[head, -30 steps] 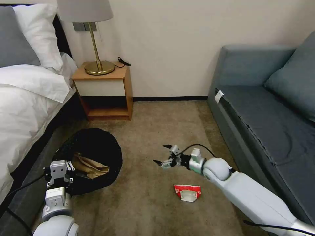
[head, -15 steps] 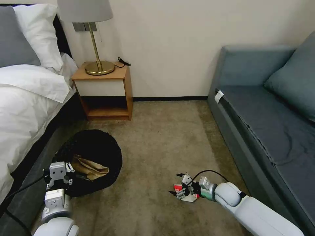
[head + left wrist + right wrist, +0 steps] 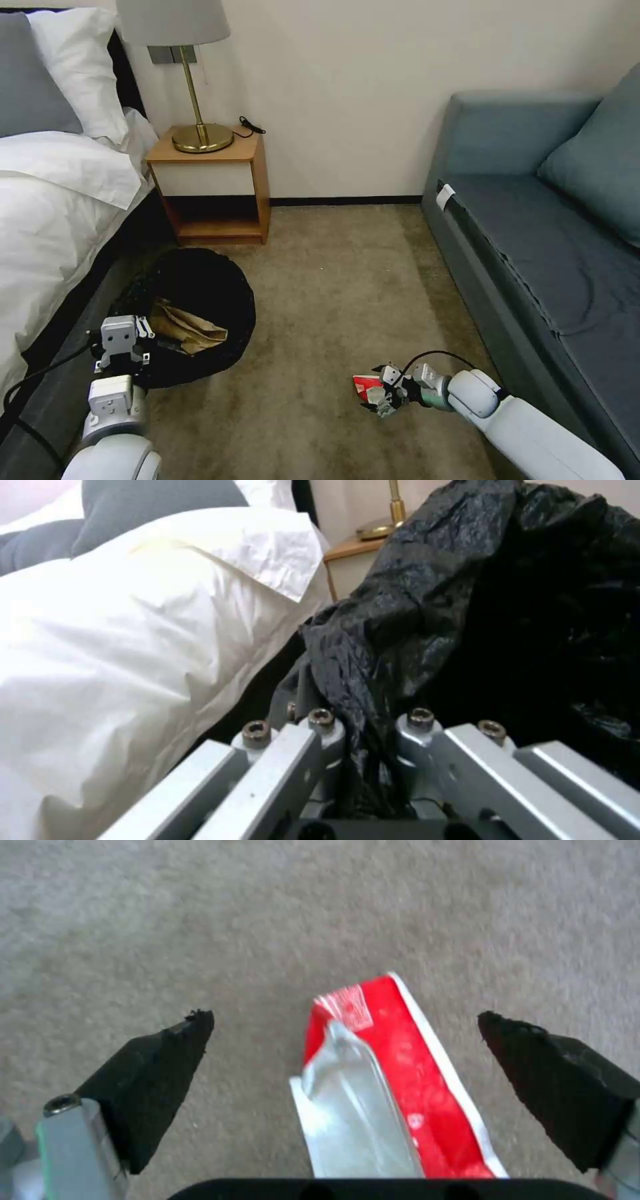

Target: Pick up the trash bin, then pick up the garbage on the floor and place it into the trash bin.

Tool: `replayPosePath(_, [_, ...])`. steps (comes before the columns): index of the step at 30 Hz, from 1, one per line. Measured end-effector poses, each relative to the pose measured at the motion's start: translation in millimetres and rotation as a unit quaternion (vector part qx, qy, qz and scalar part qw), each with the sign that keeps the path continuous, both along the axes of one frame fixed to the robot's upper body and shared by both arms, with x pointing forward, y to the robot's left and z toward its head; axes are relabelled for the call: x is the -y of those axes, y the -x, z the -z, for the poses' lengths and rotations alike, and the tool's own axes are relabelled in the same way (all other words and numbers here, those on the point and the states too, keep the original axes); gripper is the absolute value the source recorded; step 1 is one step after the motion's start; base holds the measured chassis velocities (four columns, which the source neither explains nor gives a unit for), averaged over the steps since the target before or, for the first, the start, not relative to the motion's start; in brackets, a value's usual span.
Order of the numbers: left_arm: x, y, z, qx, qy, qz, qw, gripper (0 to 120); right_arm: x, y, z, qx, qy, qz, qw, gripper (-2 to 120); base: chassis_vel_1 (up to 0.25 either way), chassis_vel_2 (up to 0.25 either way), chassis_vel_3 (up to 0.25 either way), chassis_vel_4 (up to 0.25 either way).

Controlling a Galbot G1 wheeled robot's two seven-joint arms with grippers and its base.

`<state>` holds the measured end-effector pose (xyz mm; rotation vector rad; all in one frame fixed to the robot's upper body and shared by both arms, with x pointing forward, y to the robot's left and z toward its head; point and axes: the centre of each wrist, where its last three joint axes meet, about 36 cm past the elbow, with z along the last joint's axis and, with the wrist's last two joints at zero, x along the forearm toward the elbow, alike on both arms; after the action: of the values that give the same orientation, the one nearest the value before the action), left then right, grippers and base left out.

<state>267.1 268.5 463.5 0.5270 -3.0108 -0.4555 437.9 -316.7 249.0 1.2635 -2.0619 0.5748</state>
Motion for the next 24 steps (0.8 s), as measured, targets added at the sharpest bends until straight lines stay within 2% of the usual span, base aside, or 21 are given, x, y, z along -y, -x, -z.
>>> replayPosePath(16, [-2.6, 5.9, 4.0, -0.005, -0.001, -0.002, 1.0000, 3, 11, -6, 28, -0.017, 0.021, 0.018, 0.999, 100, 0.000, 0.000, 0.000, 0.000])
replayPosePath(19, [-2.9, 7.2, 4.3, -0.005, 0.000, -0.002, 1.0000, 3, 14, -11, 32, -0.019, 0.024, 0.024, 0.999, 90, 0.000, 0.000, 0.000, 0.000])
replayPosePath(20, [-2.9, 7.2, 4.3, -0.005, 0.000, -0.002, 1.0000, 3, 14, -11, 32, -0.019, 0.024, 0.024, 0.999, 90, 0.000, 0.000, 0.000, 0.000])
replayPosePath(24, [-3.4, 10.2, 5.5, -0.006, 0.000, -0.003, 1.0000, 3, 12, -16, 39, -0.034, 0.020, 0.020, 0.999, 70, 0.000, 0.000, 0.000, 0.000])
